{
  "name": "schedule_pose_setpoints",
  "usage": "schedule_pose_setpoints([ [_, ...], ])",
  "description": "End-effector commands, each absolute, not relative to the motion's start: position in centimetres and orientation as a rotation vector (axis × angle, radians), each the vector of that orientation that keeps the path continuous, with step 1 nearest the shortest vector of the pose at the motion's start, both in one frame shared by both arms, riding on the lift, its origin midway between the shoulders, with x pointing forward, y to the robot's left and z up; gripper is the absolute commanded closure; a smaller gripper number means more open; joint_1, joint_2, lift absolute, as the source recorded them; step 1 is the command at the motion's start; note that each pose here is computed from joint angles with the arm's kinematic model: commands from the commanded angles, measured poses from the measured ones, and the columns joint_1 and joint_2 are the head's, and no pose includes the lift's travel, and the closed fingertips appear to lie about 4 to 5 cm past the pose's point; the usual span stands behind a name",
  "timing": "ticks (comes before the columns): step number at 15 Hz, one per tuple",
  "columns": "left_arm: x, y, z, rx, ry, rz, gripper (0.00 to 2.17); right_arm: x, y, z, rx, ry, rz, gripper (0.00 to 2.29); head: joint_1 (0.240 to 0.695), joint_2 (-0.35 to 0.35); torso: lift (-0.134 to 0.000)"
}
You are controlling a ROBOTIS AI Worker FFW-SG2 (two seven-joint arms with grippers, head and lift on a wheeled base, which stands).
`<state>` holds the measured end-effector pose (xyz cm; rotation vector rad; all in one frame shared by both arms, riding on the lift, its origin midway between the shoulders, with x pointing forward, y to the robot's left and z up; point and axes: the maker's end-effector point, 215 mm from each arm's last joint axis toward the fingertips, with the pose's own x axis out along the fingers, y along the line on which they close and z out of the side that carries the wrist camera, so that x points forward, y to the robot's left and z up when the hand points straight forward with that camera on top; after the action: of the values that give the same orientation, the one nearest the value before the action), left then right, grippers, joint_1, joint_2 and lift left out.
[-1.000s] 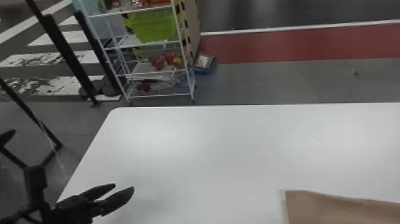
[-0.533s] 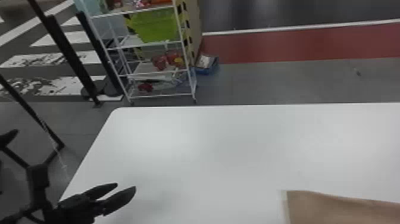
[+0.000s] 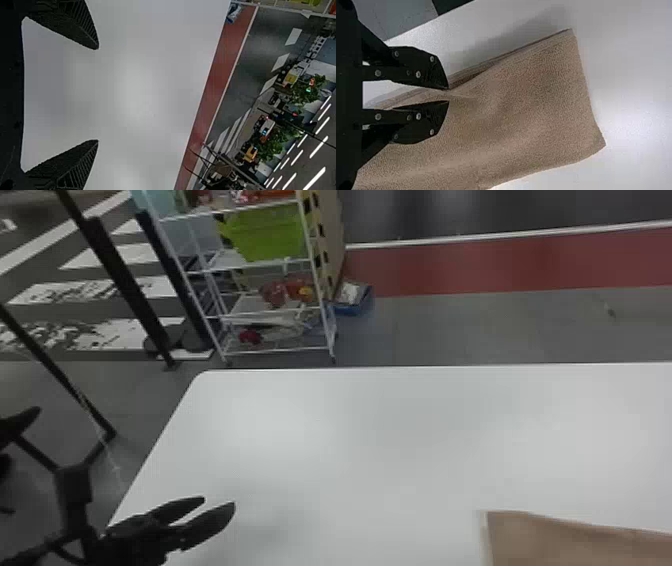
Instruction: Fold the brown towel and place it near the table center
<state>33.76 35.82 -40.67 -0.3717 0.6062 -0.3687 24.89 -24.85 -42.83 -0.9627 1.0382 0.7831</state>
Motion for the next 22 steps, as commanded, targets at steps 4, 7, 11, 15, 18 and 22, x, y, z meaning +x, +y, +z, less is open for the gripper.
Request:
schedule_pose_setpoints([
  [4,33.8,35.2,-40.9,-0.38,0.609,-0.377,0.03,27.4,-28.5,-37.5,-0.527,1.002,0.522,0.04,0.695,0.179,-0.122],
  [7,34.0,34.6,-41.2,-0.376,0.617,-0.384,0.03,25.5,-31.3,-37.7,-0.072,1.054,0.354,0.04,0.695,0.131,-0.122],
  [11,34.5,33.8,-41.4,-0.371,0.622,-0.397,0.03,24.7,-36.8,-37.8,0.092,1.046,0.243,0.08,0.695,0.036,-0.122],
  [15,34.7,32.6,-42.1,-0.373,0.636,-0.416,0.03,23.1,-43.0,-39.5,0.226,1.078,0.117,0.09,0.695,-0.114,-0.122],
  [18,34.7,32.5,-42.1,-0.375,0.638,-0.42,0.03,24.0,-46.0,-41.7,0.337,1.084,0.054,0.09,0.695,-0.204,-0.122],
  [22,34.7,32.3,-41.9,-0.373,0.633,-0.426,0.03,27.1,-48.0,-41.5,0.369,1.044,0.031,0.09,0.695,-0.274,-0.122],
])
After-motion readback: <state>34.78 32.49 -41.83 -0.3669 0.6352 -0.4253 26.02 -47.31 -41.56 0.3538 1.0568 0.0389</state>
